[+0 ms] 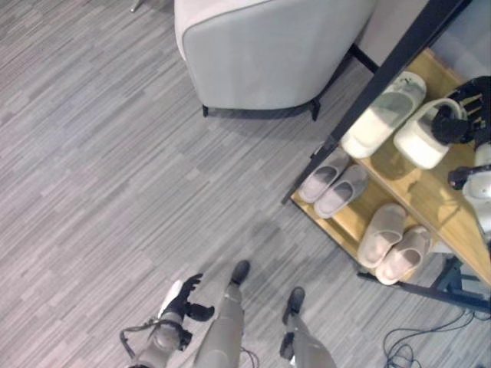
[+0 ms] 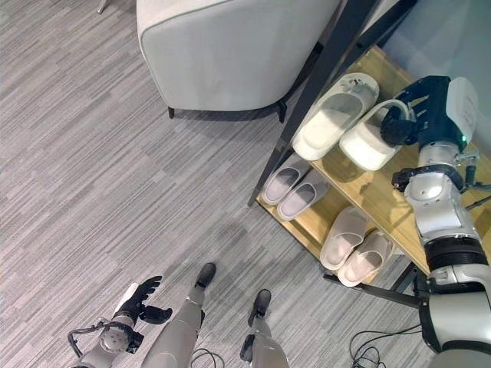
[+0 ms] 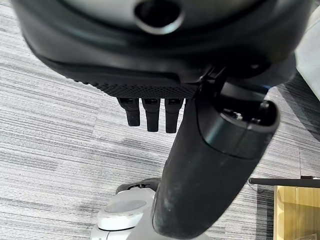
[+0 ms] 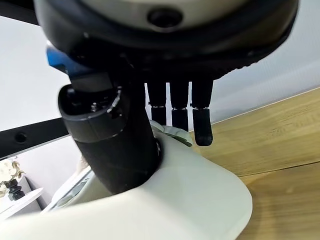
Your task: Arrange the slippers neatly on the shoe rack.
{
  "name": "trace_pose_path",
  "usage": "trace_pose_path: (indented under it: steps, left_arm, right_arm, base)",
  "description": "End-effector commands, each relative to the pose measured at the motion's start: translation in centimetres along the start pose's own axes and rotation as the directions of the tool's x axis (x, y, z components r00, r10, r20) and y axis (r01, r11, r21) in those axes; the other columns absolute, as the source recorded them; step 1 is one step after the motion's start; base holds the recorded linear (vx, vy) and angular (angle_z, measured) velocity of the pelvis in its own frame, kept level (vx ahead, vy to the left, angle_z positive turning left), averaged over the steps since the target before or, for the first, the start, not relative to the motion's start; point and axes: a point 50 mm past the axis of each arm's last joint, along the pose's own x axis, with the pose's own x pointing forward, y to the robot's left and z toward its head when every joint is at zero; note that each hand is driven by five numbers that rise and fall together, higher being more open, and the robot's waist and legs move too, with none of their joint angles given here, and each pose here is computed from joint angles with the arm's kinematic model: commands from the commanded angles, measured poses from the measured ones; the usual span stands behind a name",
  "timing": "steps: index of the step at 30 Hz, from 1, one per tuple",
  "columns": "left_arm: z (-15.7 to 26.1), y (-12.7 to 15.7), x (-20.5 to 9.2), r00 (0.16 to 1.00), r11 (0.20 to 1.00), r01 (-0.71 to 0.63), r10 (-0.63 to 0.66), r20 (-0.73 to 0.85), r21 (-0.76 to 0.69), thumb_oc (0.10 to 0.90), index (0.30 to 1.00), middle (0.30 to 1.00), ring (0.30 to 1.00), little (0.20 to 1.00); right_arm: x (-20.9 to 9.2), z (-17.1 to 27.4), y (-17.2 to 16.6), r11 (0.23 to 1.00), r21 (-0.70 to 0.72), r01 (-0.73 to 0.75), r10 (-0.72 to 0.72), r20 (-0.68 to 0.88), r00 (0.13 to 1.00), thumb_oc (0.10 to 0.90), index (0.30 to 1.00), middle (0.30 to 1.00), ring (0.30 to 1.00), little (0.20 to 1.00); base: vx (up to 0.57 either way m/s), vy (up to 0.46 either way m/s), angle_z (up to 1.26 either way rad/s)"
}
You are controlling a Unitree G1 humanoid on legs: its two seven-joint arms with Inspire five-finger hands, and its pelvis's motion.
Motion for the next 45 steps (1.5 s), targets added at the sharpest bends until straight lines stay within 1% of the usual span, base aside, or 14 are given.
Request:
trace_pose_path:
  steps: [1, 5, 9, 13, 23, 25, 28, 29, 32, 36, 37, 39, 40, 45]
  left_arm:
    - [-0.3, -0.2, -0.2, 1.000, 1.000, -0.015, 0.014, 0.015, 0.020, 0.800, 0.900, 0.900, 0.900, 0.900]
    - [-0.4, -0.4, -0.2, 1.000, 1.000, -0.013, 0.013, 0.002, 0.012, 0.800, 0.900, 0.900, 0.900, 0.900]
    - [-0.7, -0.8, -0.3, 1.000, 0.998, 0.013, -0.015, -0.027, -0.056, 0.800, 0.900, 0.900, 0.900, 0.900]
    - [-0.7, -0.2, -0.3, 1.000, 0.993, 0.016, -0.018, -0.021, -0.120, 0.800, 0.900, 0.900, 0.900, 0.900]
    - [-2.9, -0.2, -1.1, 0.993, 0.994, 0.045, -0.055, -0.104, -0.095, 0.800, 0.900, 0.900, 0.900, 0.900]
    - [-3.6, -1.0, -1.5, 0.985, 0.992, 0.097, -0.107, -0.138, -0.078, 0.800, 0.900, 0.900, 0.900, 0.900]
    - [-3.9, -1.5, -1.7, 0.978, 0.989, 0.140, -0.146, -0.146, -0.052, 0.800, 0.900, 0.900, 0.900, 0.900]
    - [-4.7, -2.1, -2.1, 0.964, 0.981, 0.193, -0.194, -0.183, -0.025, 0.800, 0.900, 0.900, 0.900, 0.900]
    - [-4.9, -2.4, -2.3, 0.958, 0.977, 0.212, -0.212, -0.192, -0.019, 0.800, 0.900, 0.900, 0.900, 0.900]
    - [-5.8, -3.2, -2.9, 0.937, 0.964, 0.267, -0.261, -0.231, -0.004, 0.800, 0.900, 0.900, 0.900, 0.900]
    - [-6.3, -3.4, -3.1, 0.926, 0.960, 0.280, -0.269, -0.263, 0.001, 0.800, 0.900, 0.900, 0.900, 0.900]
    - [-6.4, -3.4, -3.1, 0.924, 0.959, 0.283, -0.272, -0.270, 0.005, 0.800, 0.900, 0.900, 0.900, 0.900]
    - [-6.6, -3.6, -3.3, 0.914, 0.948, 0.317, -0.303, -0.269, 0.010, 0.800, 0.900, 0.900, 0.900, 0.900]
    - [-6.7, -3.7, -3.6, 0.906, 0.937, 0.349, -0.330, -0.265, 0.026, 0.800, 0.900, 0.900, 0.900, 0.900]
  right_arm:
    - [2.8, 4.0, -6.5, 0.963, 0.095, 0.253, -0.265, 0.141, 0.954, 0.800, 0.900, 0.900, 0.900, 0.900]
    - [2.8, 4.4, -6.1, 0.969, 0.092, 0.227, -0.239, 0.157, 0.958, 0.800, 0.900, 0.900, 0.900, 0.900]
    - [2.8, 4.9, -5.4, 0.979, 0.111, 0.169, -0.187, 0.170, 0.968, 0.800, 0.900, 0.900, 0.900, 0.900]
    - [3.0, 5.0, -5.8, 0.982, 0.129, 0.136, -0.157, 0.173, 0.972, 0.800, 0.900, 0.900, 0.900, 0.900]
    - [2.4, 4.1, -3.9, 0.985, 0.171, -0.014, -0.012, 0.151, 0.988, 0.800, 0.900, 0.900, 0.900, 0.900]
    - [2.2, 4.2, -3.5, 0.967, 0.253, -0.023, -0.017, 0.156, 0.988, 0.800, 0.900, 0.900, 0.900, 0.900]
    - [2.1, 4.4, -3.2, 0.949, 0.311, -0.043, -0.009, 0.163, 0.987, 0.800, 0.900, 0.900, 0.900, 0.900]
    - [1.9, 4.7, -2.4, 0.932, 0.346, -0.106, 0.045, 0.181, 0.982, 0.800, 0.900, 0.900, 0.900, 0.900]
    - [1.8, 4.5, -2.3, 0.934, 0.334, -0.126, 0.067, 0.181, 0.981, 0.800, 0.900, 0.900, 0.900, 0.900]
    - [0.9, 3.8, -1.1, 0.941, 0.278, -0.194, 0.146, 0.183, 0.972, 0.800, 0.900, 0.900, 0.900, 0.900]
    - [0.1, 3.2, -0.5, 0.936, 0.270, -0.226, 0.181, 0.180, 0.967, 0.800, 0.900, 0.900, 0.900, 0.900]
    - [-0.2, 2.9, -0.3, 0.931, 0.278, -0.235, 0.191, 0.177, 0.965, 0.800, 0.900, 0.900, 0.900, 0.900]
    - [-0.9, 2.1, 0.2, 0.911, 0.308, -0.275, 0.233, 0.169, 0.958, 0.800, 0.900, 0.900, 0.900, 0.900]
    - [-1.4, 0.9, 0.6, 0.893, 0.345, -0.289, 0.259, 0.130, 0.957, 0.800, 0.900, 0.900, 0.900, 0.900]
  base:
    - [0.00, 0.000, 0.00]
    - [0.00, 0.000, 0.00]
    - [0.00, 0.000, 0.00]
    - [0.00, 0.000, 0.00]
    - [-0.01, 0.009, -0.03]
    - [-0.03, 0.007, -0.12]
    - [0.01, 0.015, -0.08]
    - [0.01, 0.022, -0.05]
    - [0.01, 0.001, -0.04]
    - [0.05, 0.004, 0.00]
    - [0.04, 0.006, 0.07]
    - [0.04, 0.006, 0.03]
    - [0.00, 0.000, 0.00]
    - [0.01, 0.004, 0.00]
